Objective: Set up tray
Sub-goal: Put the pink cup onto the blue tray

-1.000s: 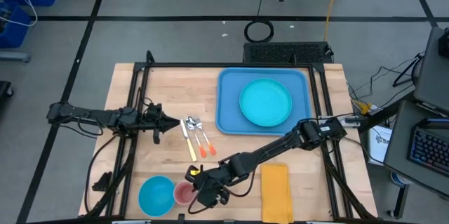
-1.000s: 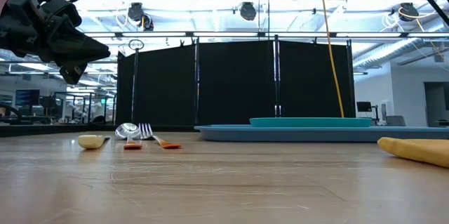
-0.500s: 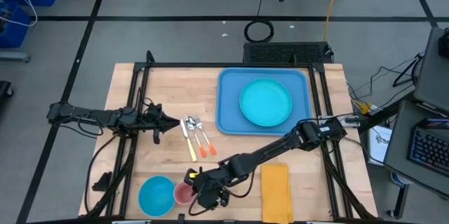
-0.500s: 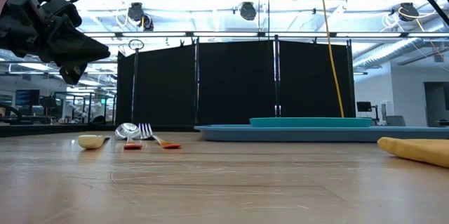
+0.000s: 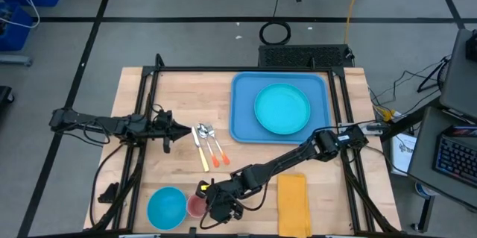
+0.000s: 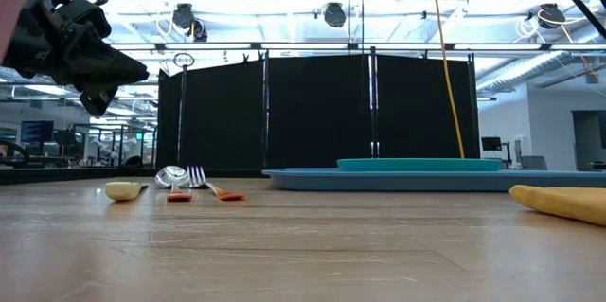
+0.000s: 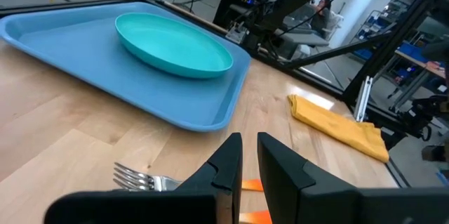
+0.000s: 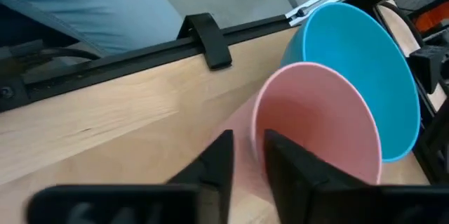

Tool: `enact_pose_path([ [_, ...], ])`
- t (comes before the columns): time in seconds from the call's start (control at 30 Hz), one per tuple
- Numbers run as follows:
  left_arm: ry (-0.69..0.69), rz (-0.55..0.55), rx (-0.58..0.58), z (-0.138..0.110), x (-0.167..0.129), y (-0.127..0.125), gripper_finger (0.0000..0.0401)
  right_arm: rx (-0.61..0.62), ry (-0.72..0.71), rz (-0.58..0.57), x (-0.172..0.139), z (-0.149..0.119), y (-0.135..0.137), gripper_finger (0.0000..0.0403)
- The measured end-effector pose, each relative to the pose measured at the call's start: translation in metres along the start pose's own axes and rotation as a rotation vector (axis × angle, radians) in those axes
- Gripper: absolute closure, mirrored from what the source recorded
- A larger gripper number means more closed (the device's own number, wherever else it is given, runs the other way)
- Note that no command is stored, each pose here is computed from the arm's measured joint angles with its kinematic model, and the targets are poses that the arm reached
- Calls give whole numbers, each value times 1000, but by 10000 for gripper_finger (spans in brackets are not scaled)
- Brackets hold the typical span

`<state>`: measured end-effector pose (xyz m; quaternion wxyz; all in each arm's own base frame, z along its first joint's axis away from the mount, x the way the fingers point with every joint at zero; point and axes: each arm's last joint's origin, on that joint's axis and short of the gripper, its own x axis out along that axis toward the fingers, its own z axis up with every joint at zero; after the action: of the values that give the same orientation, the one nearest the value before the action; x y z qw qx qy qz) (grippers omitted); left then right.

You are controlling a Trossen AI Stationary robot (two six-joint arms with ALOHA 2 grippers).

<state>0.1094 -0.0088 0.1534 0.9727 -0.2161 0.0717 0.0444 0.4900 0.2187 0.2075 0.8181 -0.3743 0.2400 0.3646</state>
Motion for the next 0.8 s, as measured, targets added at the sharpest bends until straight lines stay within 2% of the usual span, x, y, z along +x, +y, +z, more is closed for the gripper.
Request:
enact_pose_path([
  [0.1,0,0,0,0,0,0,352,1,2,3,0,0,0,392],
  [0.27,-1,0,0,0,0,0,352,9,35,4,-2,-1,1,400],
  [0.43,0,1,-12,0,0,0,352,63,136,-48,-19,3,-1,401],
  [0.6,1,2,-13,0,0,0,352,121,142,-97,-55,17,-10,402],
  [0.8,8,6,-38,-1,0,0,352,246,252,-211,-111,18,-25,402],
])
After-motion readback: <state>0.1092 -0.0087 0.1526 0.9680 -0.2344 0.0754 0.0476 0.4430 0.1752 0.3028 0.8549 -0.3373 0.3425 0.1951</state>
